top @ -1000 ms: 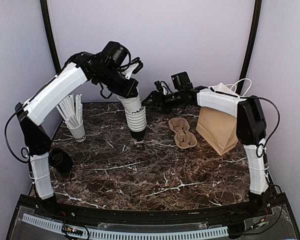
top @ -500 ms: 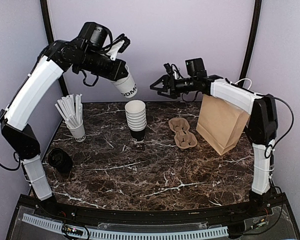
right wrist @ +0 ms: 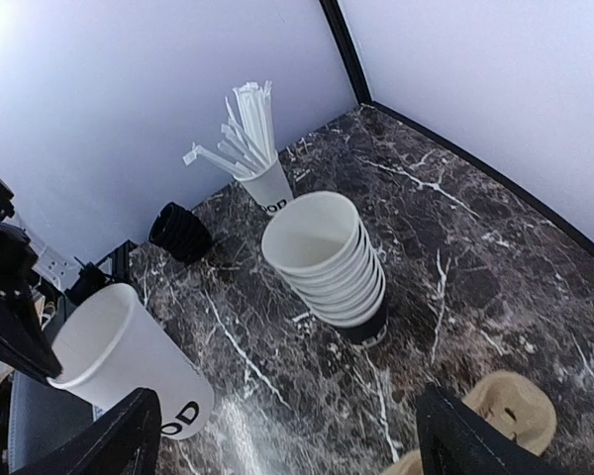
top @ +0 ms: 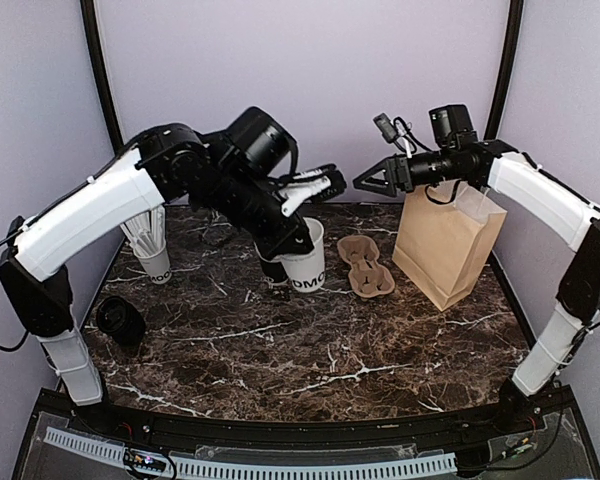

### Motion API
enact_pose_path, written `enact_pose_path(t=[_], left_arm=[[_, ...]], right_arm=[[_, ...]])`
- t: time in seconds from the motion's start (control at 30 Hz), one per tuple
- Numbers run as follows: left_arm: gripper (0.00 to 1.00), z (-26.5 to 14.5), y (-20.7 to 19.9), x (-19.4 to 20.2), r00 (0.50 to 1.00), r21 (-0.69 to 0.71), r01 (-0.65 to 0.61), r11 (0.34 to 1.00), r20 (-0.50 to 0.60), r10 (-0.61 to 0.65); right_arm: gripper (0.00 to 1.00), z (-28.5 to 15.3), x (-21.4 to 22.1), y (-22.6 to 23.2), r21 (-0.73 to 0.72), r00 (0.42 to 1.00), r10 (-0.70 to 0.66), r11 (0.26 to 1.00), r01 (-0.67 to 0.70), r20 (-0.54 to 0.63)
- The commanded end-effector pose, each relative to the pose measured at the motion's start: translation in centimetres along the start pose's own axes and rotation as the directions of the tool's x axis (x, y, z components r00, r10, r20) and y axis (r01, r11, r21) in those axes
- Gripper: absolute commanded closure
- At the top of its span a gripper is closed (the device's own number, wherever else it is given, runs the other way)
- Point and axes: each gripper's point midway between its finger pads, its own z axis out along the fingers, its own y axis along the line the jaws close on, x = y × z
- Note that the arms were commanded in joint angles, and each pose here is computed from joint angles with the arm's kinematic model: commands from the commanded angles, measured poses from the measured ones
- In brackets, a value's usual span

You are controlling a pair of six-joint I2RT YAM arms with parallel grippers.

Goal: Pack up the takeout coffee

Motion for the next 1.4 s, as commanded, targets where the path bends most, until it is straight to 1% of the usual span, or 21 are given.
enact_pose_path(t=[0.0, 0.17, 0.27, 0.47, 0.53, 0.57, 0.6, 0.63, 0.67, 0.7, 0.8, 0.93, 0.97, 1.07, 1.13, 1.17, 1.2, 1.23, 1.27, 1.3, 1.37], left_arm=[[1.00, 3.3, -2.9, 3.8, 0.985, 0.051, -0.066, 0.997, -0.159, 0.073], [1.00, 7.1, -5.3, 5.4, 0.971, 0.081, -0.099, 0.992, -0.212, 0.114], [1.00, 8.9, -6.1, 6.1, 0.967, 0.086, -0.100, 0.991, -0.224, 0.117], [1.00, 10.8, -7.0, 7.3, 0.961, 0.104, -0.100, 0.990, -0.250, 0.123], [0.90, 11.5, -6.9, 7.7, 0.957, 0.095, -0.102, 0.990, -0.261, 0.123], [0.83, 11.6, -6.9, 7.8, 0.957, 0.094, -0.100, 0.990, -0.264, 0.122], [0.80, 11.9, -6.9, 8.0, 0.954, 0.094, -0.100, 0.991, -0.273, 0.122], [0.71, 11.7, -6.8, 7.8, 0.954, 0.093, -0.098, 0.991, -0.273, 0.120], [0.66, 11.8, -6.4, 7.7, 0.953, 0.067, -0.104, 0.992, -0.280, 0.118], [0.58, 11.5, -6.2, 7.4, 0.954, 0.059, -0.101, 0.993, -0.278, 0.114], [0.52, 10.0, -5.5, 5.9, 0.964, 0.017, -0.101, 0.995, -0.247, 0.102], [0.46, 7.1, -3.7, 2.9, 0.989, -0.086, -0.073, 0.994, -0.138, 0.061], [0.43, 6.2, -2.7, 2.2, 0.993, -0.127, -0.047, 0.991, -0.110, 0.033], [0.41, 4.4, -0.7, 0.4, 0.997, -0.159, 0.061, 0.985, -0.038, -0.068], [0.41, 3.5, 1.3, 0.0, 0.990, -0.206, 0.138, 0.969, -0.010, -0.143], [0.41, 3.0, 3.4, 0.4, 0.982, -0.261, 0.179, 0.949, -0.006, -0.187], [0.40, 2.5, 4.7, 0.7, 0.967, -0.298, 0.246, 0.922, 0.008, -0.255], [0.40, 1.7, 7.4, 1.2, 0.948, -0.358, 0.306, 0.882, 0.031, -0.316], [0.40, 1.2, 8.6, 1.6, 0.922, -0.377, 0.374, 0.847, 0.054, -0.383], [0.40, 0.6, 10.9, 2.3, 0.896, -0.401, 0.430, 0.809, 0.076, -0.438], [0.40, -0.2, 13.9, 3.1, 0.839, -0.415, 0.529, 0.740, 0.128, -0.528]], right_arm=[[0.09, -4.3, 3.0, 1.8, 0.012, 0.991, -0.129, 0.991, 0.130, -0.046], [0.09, -6.2, 6.6, 2.3, 0.070, 0.984, -0.153, 0.985, 0.159, -0.092], [0.09, -6.7, 7.4, 3.0, 0.077, 0.982, -0.166, 0.982, 0.173, -0.087], [0.09, -7.2, 8.6, 3.2, 0.102, 0.980, -0.180, 0.977, 0.189, -0.090], [0.09, -7.2, 8.5, 3.2, 0.106, 0.981, -0.174, 0.978, 0.182, -0.083], [0.09, -7.2, 8.5, 3.3, 0.105, 0.982, -0.172, 0.978, 0.180, -0.079], [0.09, -7.2, 8.4, 3.3, 0.105, 0.983, -0.169, 0.979, 0.176, -0.076], [0.09, -7.2, 8.3, 3.3, 0.105, 0.983, -0.166, 0.979, 0.173, -0.074], [0.09, -7.2, 8.2, 3.4, 0.103, 0.984, -0.166, 0.980, 0.172, -0.071], [0.09, -7.3, 8.2, 3.5, 0.102, 0.984, -0.164, 0.980, 0.171, -0.071], [0.09, -7.5, 8.1, 3.9, 0.092, 0.984, -0.162, 0.981, 0.168, -0.070], [0.09, -7.6, 7.9, 4.4, 0.081, 0.985, -0.162, 0.983, 0.167, -0.063], [0.09, -7.7, 7.8, 4.4, 0.083, 0.984, -0.165, 0.982, 0.170, -0.062], [0.10, -7.7, 7.8, 4.3, 0.084, 0.984, -0.167, 0.982, 0.172, -0.064], [0.10, -7.6, 8.1, 4.1, 0.089, 0.982, -0.175, 0.979, 0.181, -0.073], [0.10, -7.5, 8.4, 4.0, 0.092, 0.981, -0.179, 0.978, 0.186, -0.081], [0.11, -7.4, 8.8, 3.8, 0.095, 0.979, -0.183, 0.977, 0.192, -0.092], [0.11, -7.1, 9.4, 3.7, 0.099, 0.976, -0.188, 0.975, 0.199, -0.111], [0.11, -6.6, 10.1, 3.8, 0.098, 0.970, -0.200, 0.972, 0.214, -0.138], [0.12, -6.1, 10.8, 3.9, 0.101, 0.961, -0.217, 0.966, 0.236, -0.172], [0.13, -4.7, 12.7, 4.9, 0.076, 0.925, -0.280, 0.948, 0.308, -0.258]])
